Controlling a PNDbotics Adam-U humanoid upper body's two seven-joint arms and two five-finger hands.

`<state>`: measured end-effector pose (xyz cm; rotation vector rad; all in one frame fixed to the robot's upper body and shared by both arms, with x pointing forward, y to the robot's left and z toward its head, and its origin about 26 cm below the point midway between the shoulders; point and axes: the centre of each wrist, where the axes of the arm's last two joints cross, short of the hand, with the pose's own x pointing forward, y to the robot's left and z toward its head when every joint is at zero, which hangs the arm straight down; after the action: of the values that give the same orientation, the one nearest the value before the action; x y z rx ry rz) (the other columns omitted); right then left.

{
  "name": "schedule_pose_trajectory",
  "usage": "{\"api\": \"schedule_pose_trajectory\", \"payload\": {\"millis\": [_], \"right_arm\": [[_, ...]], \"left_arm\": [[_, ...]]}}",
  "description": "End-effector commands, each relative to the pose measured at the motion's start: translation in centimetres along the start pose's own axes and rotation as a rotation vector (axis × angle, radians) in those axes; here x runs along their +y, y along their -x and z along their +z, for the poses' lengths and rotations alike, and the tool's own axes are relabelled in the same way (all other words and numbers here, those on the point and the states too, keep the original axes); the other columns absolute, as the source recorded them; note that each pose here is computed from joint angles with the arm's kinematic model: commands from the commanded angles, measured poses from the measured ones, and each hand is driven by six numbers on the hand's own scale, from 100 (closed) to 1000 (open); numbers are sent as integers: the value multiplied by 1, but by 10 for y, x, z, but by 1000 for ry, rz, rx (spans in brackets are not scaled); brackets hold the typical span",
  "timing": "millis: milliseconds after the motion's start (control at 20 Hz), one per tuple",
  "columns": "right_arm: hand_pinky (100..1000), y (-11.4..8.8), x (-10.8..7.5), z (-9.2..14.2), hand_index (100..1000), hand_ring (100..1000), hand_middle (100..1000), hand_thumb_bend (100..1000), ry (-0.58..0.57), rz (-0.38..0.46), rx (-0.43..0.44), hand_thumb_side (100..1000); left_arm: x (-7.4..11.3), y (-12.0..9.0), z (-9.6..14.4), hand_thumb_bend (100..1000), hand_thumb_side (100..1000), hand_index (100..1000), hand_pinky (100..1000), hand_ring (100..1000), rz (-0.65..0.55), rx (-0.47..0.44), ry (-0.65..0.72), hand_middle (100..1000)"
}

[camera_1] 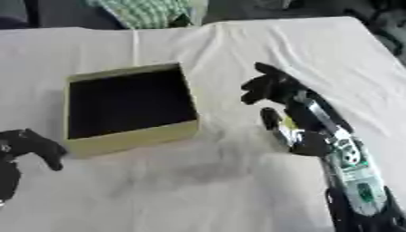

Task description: Pick up objects on the table and place them in the box.

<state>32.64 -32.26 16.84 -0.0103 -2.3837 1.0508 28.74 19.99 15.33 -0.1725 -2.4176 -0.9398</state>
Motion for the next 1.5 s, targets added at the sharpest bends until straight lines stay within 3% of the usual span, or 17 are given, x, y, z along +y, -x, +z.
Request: {"api": "schedule_pose_trajectory", "payload": {"millis": [50, 300, 550, 700, 800, 1150, 1300, 1350, 1500], "right_arm": [[731, -5, -24, 6, 1000, 781, 839, 100, -81, 112, -2, 481], [766, -9, -49, 19, 1000, 830, 885, 100, -183, 250, 14, 453], [799, -13, -71, 31, 1000, 889, 921, 100, -312, 401, 54, 505], [816, -15, -83, 35, 1000, 925, 940, 100, -390, 505, 88, 588], [823, -15, -90, 38, 1000, 937, 940, 100, -438, 569, 116, 586], [834, -6, -98, 55, 1000, 955, 935, 100, -560, 711, 206, 790], [839, -2, -97, 60, 1000, 957, 916, 100, -607, 769, 231, 816], [843, 0, -97, 61, 1000, 964, 918, 100, -628, 791, 238, 874], [847, 3, -95, 63, 1000, 972, 917, 100, -687, 862, 258, 935]], "left_arm": [[5, -5, 0, 100, 787, 722, 626, 479, -24, -10, 4, 523], [6, -4, 2, 100, 788, 721, 626, 480, -29, -3, 8, 523], [6, -4, 3, 100, 787, 721, 627, 480, -34, 0, 15, 523], [7, -4, 4, 100, 787, 722, 628, 480, -36, 2, 19, 524], [7, -4, 4, 100, 787, 722, 628, 481, -38, 4, 23, 524], [8, -4, 5, 100, 787, 723, 629, 481, -43, 8, 32, 525], [8, -4, 6, 100, 787, 723, 629, 481, -45, 10, 35, 525], [8, -4, 6, 100, 787, 723, 629, 481, -45, 10, 36, 525], [8, -4, 5, 100, 787, 723, 629, 482, -45, 10, 39, 525]]}}
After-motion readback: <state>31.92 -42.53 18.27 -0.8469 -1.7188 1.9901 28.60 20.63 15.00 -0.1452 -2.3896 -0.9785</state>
